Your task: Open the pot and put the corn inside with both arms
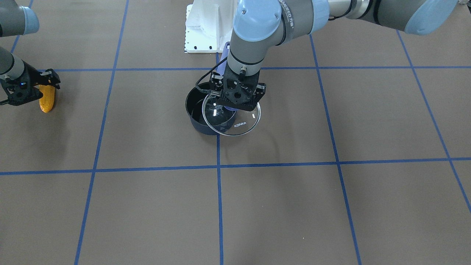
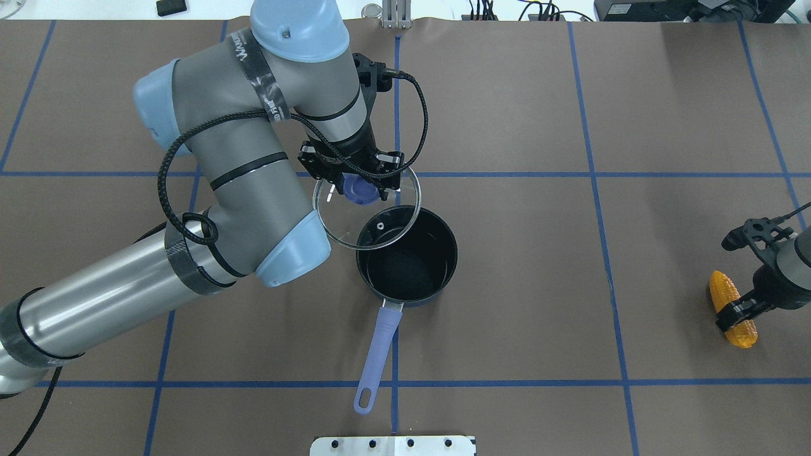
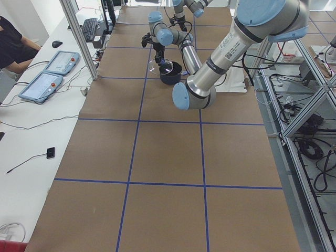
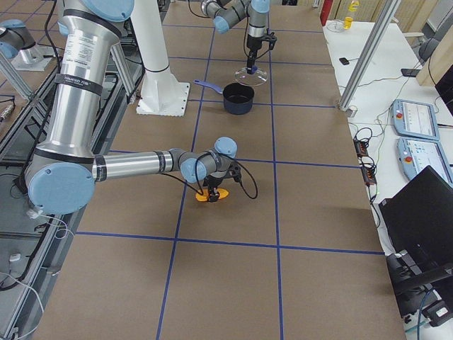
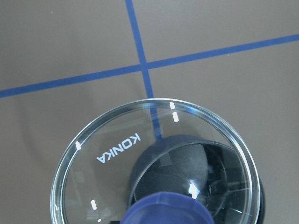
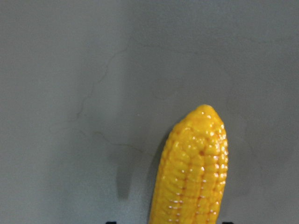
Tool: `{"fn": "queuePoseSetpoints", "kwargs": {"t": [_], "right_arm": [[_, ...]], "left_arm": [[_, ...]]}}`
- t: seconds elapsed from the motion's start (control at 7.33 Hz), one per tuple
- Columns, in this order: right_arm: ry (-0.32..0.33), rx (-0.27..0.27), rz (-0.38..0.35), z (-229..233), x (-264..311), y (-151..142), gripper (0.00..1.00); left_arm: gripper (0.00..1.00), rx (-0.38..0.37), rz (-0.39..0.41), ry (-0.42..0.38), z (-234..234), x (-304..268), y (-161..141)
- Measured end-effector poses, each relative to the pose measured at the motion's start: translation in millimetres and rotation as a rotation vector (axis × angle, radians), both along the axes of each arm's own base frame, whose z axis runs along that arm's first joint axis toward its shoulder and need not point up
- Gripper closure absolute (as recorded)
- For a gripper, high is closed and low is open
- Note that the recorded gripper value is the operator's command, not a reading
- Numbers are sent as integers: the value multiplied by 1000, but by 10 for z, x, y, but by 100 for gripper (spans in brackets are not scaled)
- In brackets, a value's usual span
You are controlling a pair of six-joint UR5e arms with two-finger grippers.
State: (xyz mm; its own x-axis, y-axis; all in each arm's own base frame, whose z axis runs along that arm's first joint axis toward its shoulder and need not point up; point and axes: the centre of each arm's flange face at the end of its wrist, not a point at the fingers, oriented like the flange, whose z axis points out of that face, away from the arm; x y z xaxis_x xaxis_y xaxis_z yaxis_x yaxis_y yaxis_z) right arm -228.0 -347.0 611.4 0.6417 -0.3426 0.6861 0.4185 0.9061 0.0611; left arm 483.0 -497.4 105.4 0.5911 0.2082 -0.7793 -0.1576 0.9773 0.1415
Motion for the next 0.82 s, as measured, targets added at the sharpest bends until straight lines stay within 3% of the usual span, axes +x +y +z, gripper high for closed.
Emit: {"fn": "queuePoseSetpoints", "kwargs": {"t": [0.41, 0.82], "right_arm": [[-13, 11, -2, -91, -33, -34, 79], [-110, 51, 48, -641, -129, -514, 80]], "left_arm": [[49, 34, 6, -14, 316, -313, -151], [48, 76, 50, -19, 992, -1028, -277]]}}
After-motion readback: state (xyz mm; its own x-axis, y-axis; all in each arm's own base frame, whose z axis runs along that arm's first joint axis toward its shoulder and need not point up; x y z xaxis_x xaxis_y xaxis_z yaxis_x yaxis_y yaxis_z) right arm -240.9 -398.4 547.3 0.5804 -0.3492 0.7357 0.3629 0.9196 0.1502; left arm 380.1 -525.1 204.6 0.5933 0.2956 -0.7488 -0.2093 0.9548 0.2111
